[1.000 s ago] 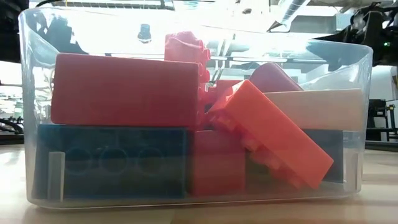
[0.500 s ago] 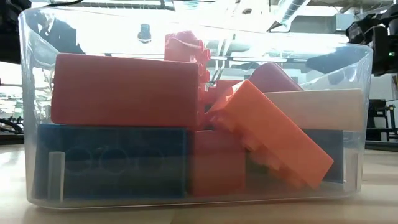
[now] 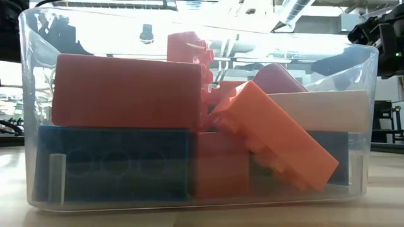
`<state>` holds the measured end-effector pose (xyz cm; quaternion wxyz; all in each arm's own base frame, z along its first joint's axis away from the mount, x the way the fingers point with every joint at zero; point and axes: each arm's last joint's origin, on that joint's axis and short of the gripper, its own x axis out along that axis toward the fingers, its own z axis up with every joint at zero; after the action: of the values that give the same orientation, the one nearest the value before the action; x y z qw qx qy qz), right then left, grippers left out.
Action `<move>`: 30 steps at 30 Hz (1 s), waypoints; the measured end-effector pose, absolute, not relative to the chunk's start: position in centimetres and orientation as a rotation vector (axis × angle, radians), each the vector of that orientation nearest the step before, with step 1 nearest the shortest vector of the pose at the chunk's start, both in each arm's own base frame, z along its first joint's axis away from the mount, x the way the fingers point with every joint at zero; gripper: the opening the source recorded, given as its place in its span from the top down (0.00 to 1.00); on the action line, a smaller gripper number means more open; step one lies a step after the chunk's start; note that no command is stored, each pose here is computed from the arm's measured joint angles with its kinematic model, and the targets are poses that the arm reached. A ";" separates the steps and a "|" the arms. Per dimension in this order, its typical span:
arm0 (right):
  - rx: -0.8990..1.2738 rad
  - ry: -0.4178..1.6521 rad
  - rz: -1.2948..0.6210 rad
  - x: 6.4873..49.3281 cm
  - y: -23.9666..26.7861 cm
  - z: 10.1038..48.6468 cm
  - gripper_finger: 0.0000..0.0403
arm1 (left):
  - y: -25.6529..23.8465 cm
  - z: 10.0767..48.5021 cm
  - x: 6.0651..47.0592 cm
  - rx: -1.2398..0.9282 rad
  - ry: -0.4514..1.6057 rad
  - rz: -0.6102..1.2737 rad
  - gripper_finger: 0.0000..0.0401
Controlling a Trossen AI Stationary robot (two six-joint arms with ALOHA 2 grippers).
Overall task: Sort blocks by size
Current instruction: Return to Home Position
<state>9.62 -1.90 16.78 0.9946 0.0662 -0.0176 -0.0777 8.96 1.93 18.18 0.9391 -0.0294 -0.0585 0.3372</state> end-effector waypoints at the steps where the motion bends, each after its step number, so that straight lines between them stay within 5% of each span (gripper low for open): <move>1: 0.123 -0.030 -0.164 9.6 -1.9 16.7 0.82 | 1.9 18.3 9.0 -0.063 -0.129 0.688 1.00; 8: 0.023 0.005 -0.194 9.7 -2.2 16.5 0.82 | 2.0 18.3 8.9 -0.042 -0.122 0.691 1.00; 15: -0.327 0.042 -0.205 9.7 -2.3 16.5 0.82 | 2.0 18.2 9.0 0.056 -0.083 0.697 1.00; 30: -0.344 0.045 -0.204 9.7 -2.3 16.5 0.82 | 2.0 17.7 9.0 0.078 -0.024 0.695 1.00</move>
<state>9.70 -2.31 16.47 0.9799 -0.1706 0.0226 -0.1012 9.01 1.95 17.67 0.9394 0.0380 -0.0116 0.3405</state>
